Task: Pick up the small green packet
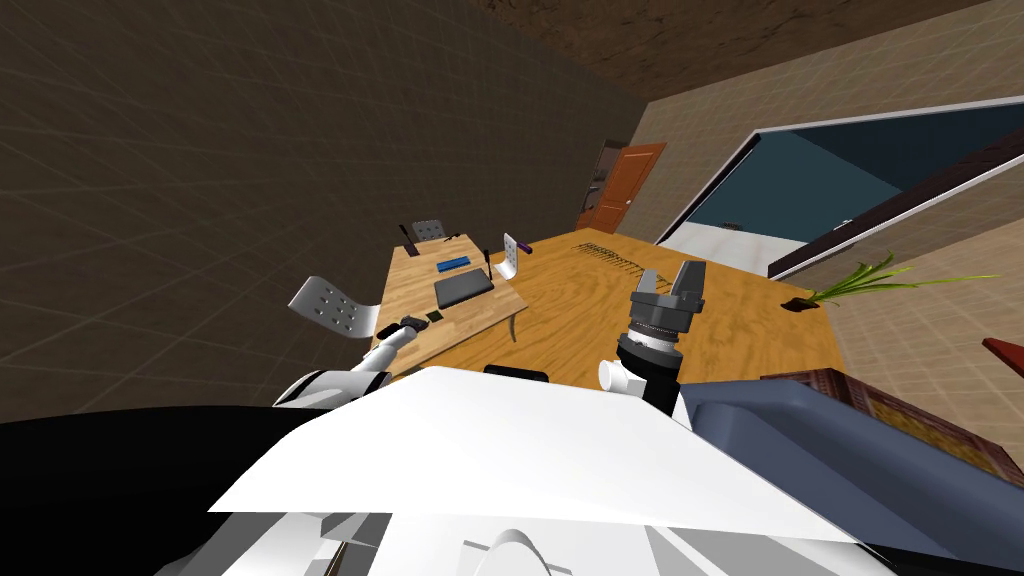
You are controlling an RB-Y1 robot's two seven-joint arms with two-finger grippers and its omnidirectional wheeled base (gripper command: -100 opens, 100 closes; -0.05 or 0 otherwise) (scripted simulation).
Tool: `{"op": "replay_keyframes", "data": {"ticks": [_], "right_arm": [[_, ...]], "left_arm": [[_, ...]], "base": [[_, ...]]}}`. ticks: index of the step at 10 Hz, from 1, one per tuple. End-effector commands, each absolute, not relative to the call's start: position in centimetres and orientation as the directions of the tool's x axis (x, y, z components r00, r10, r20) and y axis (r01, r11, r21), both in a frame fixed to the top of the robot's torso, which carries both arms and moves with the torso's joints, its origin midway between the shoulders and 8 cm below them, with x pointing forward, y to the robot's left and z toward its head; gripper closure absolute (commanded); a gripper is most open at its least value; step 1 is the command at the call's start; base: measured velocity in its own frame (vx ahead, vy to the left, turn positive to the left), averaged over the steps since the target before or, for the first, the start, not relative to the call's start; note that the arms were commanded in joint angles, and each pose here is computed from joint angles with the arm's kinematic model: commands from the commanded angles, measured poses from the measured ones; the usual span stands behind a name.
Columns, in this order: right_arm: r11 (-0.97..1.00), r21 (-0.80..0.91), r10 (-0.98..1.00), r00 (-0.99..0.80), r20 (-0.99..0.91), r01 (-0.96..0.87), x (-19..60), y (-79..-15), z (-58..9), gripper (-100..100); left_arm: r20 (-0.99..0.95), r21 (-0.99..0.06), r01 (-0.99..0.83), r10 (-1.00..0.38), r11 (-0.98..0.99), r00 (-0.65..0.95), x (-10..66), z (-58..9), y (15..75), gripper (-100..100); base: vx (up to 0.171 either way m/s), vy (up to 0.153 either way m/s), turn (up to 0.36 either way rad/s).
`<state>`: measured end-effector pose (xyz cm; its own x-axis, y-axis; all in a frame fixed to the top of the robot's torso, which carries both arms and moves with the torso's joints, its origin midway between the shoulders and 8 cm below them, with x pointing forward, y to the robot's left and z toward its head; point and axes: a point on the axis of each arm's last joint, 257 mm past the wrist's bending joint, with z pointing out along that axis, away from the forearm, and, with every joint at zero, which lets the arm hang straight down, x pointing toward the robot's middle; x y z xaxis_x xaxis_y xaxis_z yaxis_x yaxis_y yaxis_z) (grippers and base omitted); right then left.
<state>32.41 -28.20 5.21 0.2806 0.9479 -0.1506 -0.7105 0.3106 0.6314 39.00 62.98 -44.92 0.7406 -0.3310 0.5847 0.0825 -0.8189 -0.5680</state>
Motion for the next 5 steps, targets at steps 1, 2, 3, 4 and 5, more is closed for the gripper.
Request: {"op": "replay_keyframes", "data": {"ticks": [1,2,3,4,5], "right_arm": [[0.311,0.631,0.948,0.281,-0.151,-0.71,32.4,-28.2,5.2,0],[0.311,0.631,0.948,0.281,-0.151,-0.71,32.4,-28.2,5.2,0],[0.311,0.631,0.948,0.281,-0.151,-0.71,32.4,-28.2,5.2,0],[0.311,0.631,0.948,0.281,-0.151,-0.71,32.4,-28.2,5.2,0],[0.311,0.631,0.948,0.281,-0.151,-0.71,32.4,-28.2,5.2,0]], "left_arm": [[0.561,-0.56,0.051,-0.333,-0.827,0.757,38.5,-45.3,63.1,-100],[0.535,-0.579,0.029,-0.353,-0.815,0.767,38.2,-44.5,64.5,-100],[0.529,-0.567,0.017,-0.348,-0.823,0.774,38.0,-44.9,64.2,-100],[0.524,-0.558,0.008,-0.345,-0.83,0.779,37.9,-45.2,64.0,-100],[0.497,-0.574,-0.016,-0.365,-0.819,0.787,37.6,-44.4,65.3,-100]], "base": [[0.002,-0.004,-0.05],[0.003,-0.009,-0.081],[0.004,-0.005,-0.049],[0.0,0.0,0.0],[0.004,-0.009,-0.09]]}}
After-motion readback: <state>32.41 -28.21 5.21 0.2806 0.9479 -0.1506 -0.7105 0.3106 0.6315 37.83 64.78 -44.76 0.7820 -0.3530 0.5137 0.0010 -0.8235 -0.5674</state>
